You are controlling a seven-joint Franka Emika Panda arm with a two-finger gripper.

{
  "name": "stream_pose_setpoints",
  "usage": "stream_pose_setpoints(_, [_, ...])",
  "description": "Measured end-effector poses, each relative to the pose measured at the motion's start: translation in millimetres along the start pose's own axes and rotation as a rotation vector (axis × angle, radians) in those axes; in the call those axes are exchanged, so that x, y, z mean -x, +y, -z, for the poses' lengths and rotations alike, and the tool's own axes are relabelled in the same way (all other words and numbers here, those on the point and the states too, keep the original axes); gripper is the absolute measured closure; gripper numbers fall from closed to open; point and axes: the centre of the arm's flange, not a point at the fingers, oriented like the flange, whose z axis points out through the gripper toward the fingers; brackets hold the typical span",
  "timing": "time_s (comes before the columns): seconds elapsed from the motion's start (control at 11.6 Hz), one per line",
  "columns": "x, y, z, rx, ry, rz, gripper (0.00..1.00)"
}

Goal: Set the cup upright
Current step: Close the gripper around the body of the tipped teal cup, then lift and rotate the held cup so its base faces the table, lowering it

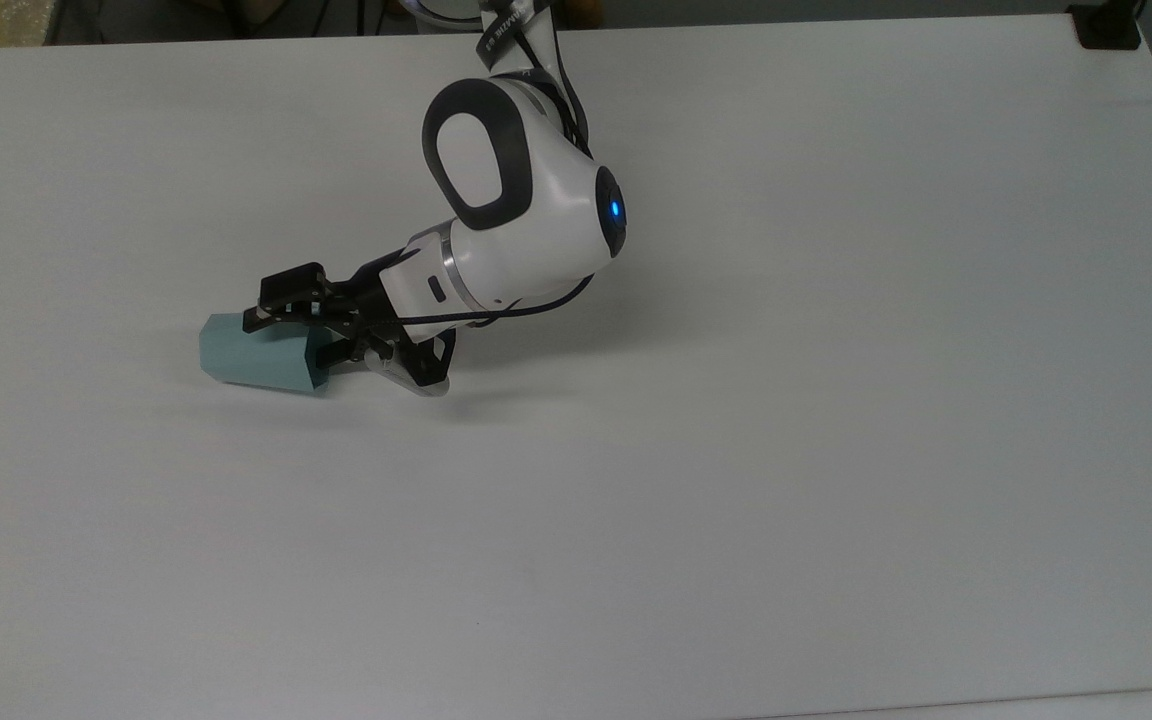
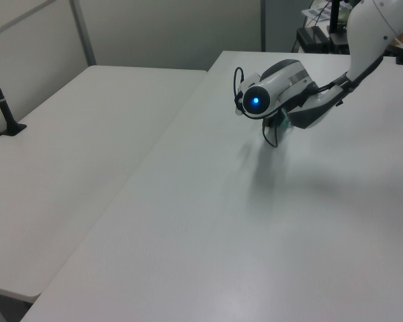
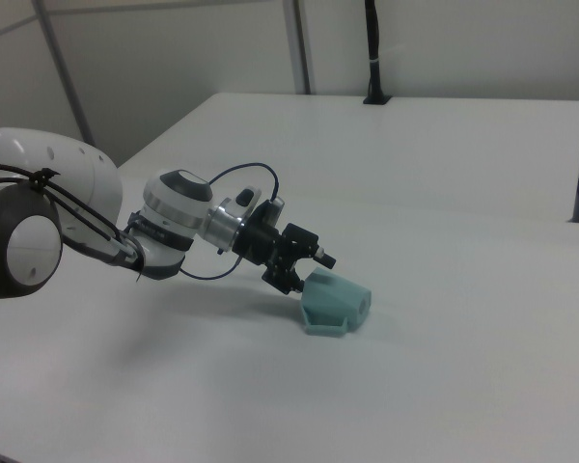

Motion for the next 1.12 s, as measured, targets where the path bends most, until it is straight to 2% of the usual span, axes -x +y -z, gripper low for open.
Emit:
stream_pose_setpoints(0.26, [2, 2, -8, 0.015, -0.012, 0.004, 0.11])
stream_pose_setpoints(0.34, [4, 1, -12, 0.024, -0.013, 0.005, 0.25])
stream_pose_setpoints(0.43, [5, 1, -16, 0.028, -0.016, -0.001, 0.25])
stream_pose_setpoints(0.6, [7, -1, -22, 0.036, -0.021, 0.004, 0.34])
stream_pose_setpoints(0.69, [8, -2, -24, 0.039, -0.021, 0.009, 0.48])
stream_pose_setpoints(0.86, [9, 3, -23, 0.078, -0.02, 0.013, 0.79])
stream_pose_setpoints(0.95, [9, 7, -23, 0.091, -0.022, 0.011, 0.88])
stream_pose_setpoints(1.12, [9, 6, -22, 0.091, -0.021, 0.013, 0.88])
